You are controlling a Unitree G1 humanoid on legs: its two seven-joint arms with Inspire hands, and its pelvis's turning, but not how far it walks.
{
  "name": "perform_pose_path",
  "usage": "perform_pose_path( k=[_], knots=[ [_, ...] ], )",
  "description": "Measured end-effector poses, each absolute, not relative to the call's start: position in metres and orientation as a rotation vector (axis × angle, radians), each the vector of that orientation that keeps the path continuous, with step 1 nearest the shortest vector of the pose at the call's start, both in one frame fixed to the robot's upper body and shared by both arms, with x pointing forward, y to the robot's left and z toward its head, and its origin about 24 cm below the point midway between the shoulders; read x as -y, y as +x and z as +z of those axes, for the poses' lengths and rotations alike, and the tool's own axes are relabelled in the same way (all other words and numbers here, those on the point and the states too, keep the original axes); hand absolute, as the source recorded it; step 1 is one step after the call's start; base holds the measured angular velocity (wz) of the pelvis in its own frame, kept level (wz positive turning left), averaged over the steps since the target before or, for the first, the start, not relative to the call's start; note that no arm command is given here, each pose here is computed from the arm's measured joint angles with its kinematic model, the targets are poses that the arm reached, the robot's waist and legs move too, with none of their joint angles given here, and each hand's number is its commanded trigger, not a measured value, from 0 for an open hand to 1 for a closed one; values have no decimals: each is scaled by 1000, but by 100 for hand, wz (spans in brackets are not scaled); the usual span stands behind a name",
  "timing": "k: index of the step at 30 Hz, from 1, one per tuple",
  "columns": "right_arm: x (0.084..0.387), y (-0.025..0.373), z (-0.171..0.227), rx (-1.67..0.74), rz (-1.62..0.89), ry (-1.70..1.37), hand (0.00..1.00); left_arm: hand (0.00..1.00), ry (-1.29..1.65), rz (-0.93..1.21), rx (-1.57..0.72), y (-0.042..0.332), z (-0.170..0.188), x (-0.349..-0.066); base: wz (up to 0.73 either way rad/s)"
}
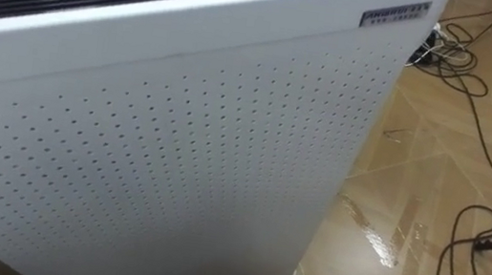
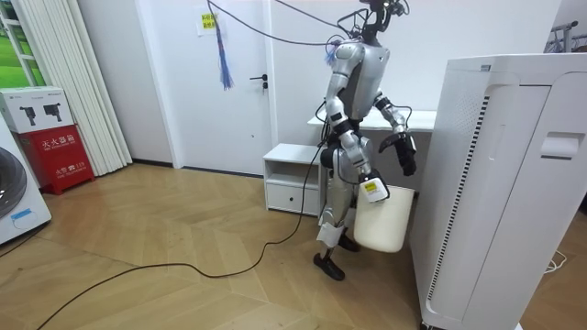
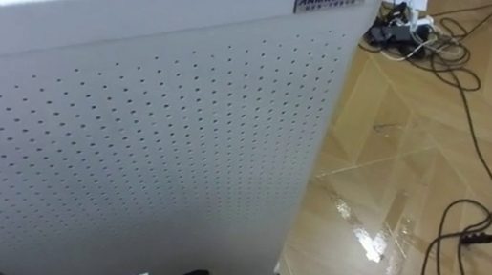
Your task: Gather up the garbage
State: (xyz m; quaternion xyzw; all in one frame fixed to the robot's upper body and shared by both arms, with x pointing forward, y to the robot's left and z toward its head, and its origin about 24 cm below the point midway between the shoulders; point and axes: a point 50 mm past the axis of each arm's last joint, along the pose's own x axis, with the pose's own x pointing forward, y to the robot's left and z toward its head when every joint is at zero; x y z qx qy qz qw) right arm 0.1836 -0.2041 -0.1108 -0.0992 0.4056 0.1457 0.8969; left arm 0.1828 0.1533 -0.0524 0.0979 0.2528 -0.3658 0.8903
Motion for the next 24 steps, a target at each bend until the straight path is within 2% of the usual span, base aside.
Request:
perform_pose_path(
  k=[10, 18, 24],
  knots=[
    [231, 136, -134, -996, 167, -132, 100, 0, 157, -626, -727, 138, -87, -179, 9],
    [252, 102, -145, -1095, -16, 11, 100, 0, 65, -324, -985, 87, -124, -226, 19],
    [265, 85, -148, -1146, -128, 26, 100, 0, -26, -185, -1064, 66, -139, -229, 28]
  ],
)
